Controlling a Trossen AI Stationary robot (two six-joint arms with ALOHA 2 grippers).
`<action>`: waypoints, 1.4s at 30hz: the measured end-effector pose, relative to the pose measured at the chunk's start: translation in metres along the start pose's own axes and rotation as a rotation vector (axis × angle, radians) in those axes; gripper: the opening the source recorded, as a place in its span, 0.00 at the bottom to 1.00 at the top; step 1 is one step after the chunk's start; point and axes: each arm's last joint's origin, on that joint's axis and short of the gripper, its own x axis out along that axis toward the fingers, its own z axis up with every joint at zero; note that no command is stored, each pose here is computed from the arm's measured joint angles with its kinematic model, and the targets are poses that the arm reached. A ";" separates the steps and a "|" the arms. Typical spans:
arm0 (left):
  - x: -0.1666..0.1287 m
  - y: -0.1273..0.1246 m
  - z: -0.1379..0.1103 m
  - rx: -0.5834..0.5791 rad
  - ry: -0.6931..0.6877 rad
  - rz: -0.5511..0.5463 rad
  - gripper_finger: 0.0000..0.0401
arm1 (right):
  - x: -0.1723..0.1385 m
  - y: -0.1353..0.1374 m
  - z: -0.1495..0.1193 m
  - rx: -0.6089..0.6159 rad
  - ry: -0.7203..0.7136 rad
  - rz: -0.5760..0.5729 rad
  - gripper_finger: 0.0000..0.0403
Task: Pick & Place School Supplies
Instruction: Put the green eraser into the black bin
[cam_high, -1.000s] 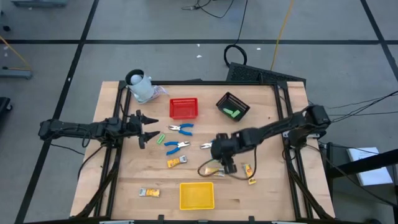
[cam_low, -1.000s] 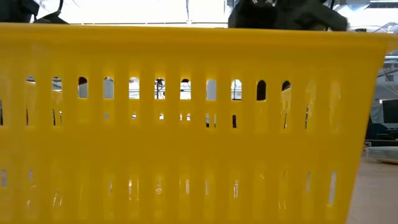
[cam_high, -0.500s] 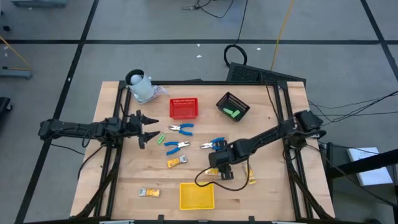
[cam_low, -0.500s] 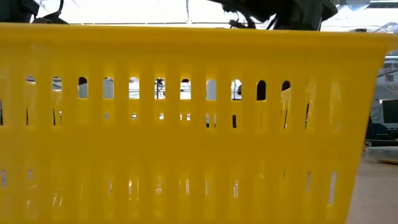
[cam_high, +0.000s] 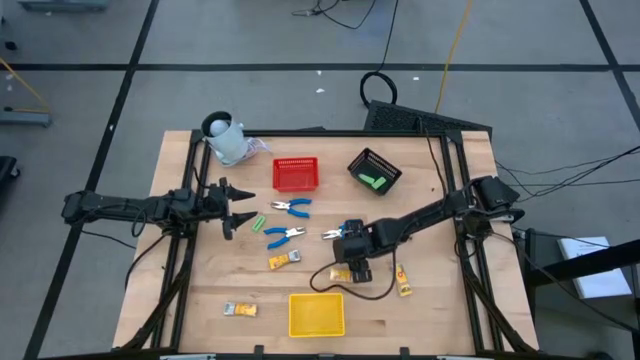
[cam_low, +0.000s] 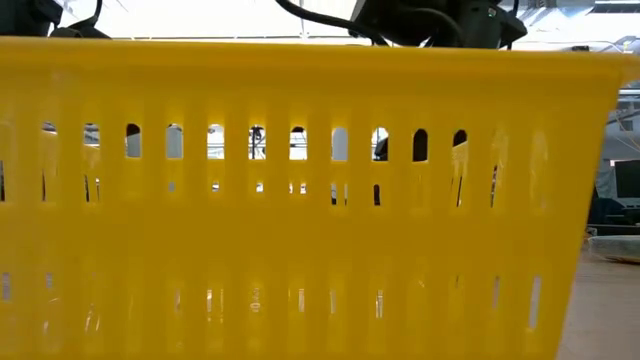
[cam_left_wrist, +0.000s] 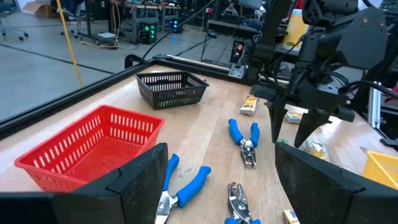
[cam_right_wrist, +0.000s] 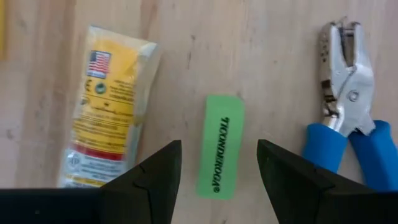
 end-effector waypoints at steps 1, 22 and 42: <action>0.000 0.000 0.000 0.000 0.000 0.000 0.74 | 0.000 -0.001 0.000 0.003 0.000 0.001 0.50; 0.000 0.000 0.000 0.002 0.001 0.001 0.74 | 0.019 -0.003 -0.019 0.062 -0.058 0.027 0.46; 0.000 0.000 0.000 0.002 0.001 0.002 0.74 | 0.019 0.000 -0.018 0.079 -0.080 0.029 0.14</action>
